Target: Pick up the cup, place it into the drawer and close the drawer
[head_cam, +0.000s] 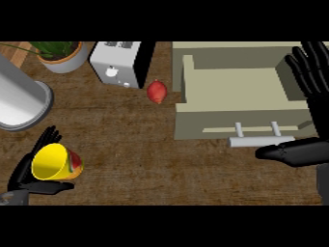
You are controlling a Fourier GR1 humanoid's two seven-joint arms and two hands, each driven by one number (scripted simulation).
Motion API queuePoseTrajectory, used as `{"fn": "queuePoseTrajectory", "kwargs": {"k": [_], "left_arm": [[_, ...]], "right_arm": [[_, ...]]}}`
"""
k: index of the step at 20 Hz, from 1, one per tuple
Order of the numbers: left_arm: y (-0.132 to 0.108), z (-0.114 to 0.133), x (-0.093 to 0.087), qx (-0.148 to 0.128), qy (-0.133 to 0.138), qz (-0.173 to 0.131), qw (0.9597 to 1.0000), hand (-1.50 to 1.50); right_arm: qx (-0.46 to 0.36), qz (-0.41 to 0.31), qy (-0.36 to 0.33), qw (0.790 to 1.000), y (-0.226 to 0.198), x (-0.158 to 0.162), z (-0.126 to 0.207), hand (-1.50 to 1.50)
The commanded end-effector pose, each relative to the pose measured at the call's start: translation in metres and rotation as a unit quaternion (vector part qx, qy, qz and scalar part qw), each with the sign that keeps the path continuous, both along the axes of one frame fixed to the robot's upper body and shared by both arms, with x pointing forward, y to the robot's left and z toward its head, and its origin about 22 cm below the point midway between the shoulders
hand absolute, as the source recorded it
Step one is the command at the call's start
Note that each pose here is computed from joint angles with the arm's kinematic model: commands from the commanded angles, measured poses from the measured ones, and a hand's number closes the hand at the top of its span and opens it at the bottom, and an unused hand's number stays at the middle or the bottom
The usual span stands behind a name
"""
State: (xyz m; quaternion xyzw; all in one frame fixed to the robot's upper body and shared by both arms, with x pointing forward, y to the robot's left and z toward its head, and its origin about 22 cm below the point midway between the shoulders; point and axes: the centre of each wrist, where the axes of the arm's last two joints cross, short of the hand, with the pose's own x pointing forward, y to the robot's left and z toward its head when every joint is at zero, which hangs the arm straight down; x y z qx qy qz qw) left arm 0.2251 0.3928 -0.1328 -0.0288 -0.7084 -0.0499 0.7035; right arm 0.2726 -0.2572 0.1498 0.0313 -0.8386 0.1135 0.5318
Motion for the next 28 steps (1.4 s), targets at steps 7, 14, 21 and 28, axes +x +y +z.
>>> {"fn": "queuePoseTrajectory", "kwargs": {"k": [7,14,21,28], "left_arm": [[-0.011,0.004,0.019,-0.080,-0.046,-0.067,0.9935,-1.50],[-0.036,-0.005,0.018,-0.118,-0.099,-0.099,0.9830,1.50],[-0.041,0.011,0.043,-0.030,-0.204,0.001,0.9784,1.50],[-0.108,-0.003,0.057,-0.055,-0.228,0.167,0.9578,1.50]], "right_arm": [[0.002,-0.003,-0.007,1.000,0.006,0.009,0.007,-1.50],[-0.003,-0.007,0.000,1.000,-0.001,0.003,0.008,-1.50],[-0.008,0.001,0.003,1.000,-0.001,0.008,0.009,-1.50],[-0.001,-0.007,0.003,1.000,-0.010,0.003,0.005,-1.50]]}}
